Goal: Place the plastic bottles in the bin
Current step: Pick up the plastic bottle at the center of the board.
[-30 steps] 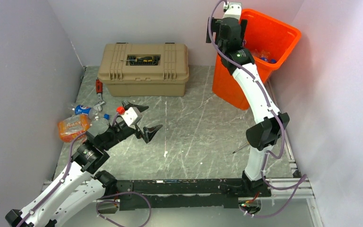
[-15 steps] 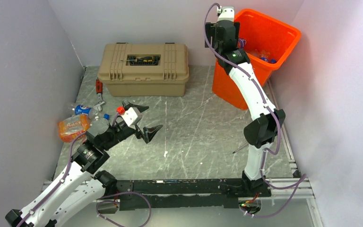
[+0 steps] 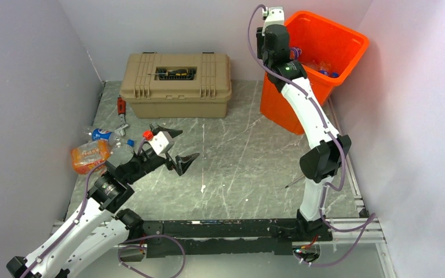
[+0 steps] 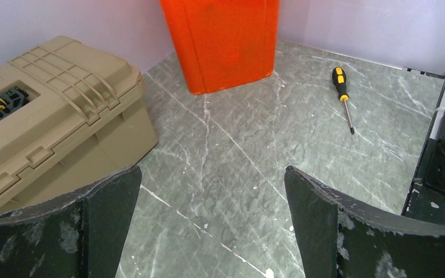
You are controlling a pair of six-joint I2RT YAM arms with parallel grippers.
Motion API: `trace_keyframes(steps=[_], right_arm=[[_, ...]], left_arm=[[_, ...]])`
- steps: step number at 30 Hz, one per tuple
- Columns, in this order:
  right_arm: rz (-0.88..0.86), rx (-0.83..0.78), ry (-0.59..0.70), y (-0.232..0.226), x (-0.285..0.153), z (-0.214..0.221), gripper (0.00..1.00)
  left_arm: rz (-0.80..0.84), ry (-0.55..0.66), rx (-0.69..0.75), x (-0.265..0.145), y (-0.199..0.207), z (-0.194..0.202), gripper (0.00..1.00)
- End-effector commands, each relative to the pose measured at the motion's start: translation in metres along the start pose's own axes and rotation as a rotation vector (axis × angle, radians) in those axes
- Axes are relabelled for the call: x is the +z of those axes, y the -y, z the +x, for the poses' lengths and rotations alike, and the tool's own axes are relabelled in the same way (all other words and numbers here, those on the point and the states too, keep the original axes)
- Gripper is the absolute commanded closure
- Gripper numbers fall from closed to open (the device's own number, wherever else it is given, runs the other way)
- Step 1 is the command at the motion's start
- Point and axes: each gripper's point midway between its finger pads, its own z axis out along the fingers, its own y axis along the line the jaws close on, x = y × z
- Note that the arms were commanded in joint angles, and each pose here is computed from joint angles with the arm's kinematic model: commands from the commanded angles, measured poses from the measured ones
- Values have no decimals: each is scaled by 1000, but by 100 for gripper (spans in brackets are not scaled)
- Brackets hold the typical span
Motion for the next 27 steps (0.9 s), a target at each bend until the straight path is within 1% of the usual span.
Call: trace_keyframes(steps=[1,4,5,8,10,12,14,16,17,18,19,21,23,24,25,27], right_arm=[[-106,-6,-1,-22,-22,-7,65],[-114,-2,7,-22,-28,-11,67],[-112,5,12,-22,-31,-14,64],[-116,53,54,-20,-44,-32,35],[-110,118,122,-18,-64,-58,25],[-129,172,184,-20,-87,-79,20],[-163,224,239,-24,-113,-94,18],[-220,283,280,-29,-144,-102,18],[-255,311,284,-34,-156,-96,18],[-304,329,270,-45,-168,-81,18],[-348,358,275,-50,-181,-73,19],[-425,411,261,-61,-203,-46,20],[-484,451,224,-72,-218,-12,21],[-510,468,203,-78,-224,4,21],[-539,479,176,-84,-229,22,21],[-614,491,124,-100,-243,51,22]], left_arm=[[19,68,0,-2,3,-25,1],[20,65,-2,-1,3,-24,0],[21,65,-2,-1,4,-24,1],[9,61,-5,-1,1,-23,1],[-11,58,-3,-1,-2,-22,1],[-47,35,-6,-1,-8,-17,1],[-107,6,-10,-2,-18,-11,1],[-226,-24,-28,-7,-38,-5,1],[-306,-41,-38,-10,-51,-1,0],[-466,-73,-47,-20,-77,6,0],[-611,-121,-64,-32,-98,15,0],[-822,-260,-91,-51,-125,32,1],[-932,-413,-134,-62,-138,52,1],[-957,-458,-186,-64,-141,61,1],[-989,-498,-260,-71,-147,78,1],[-1039,-535,-430,-86,-152,107,1]])
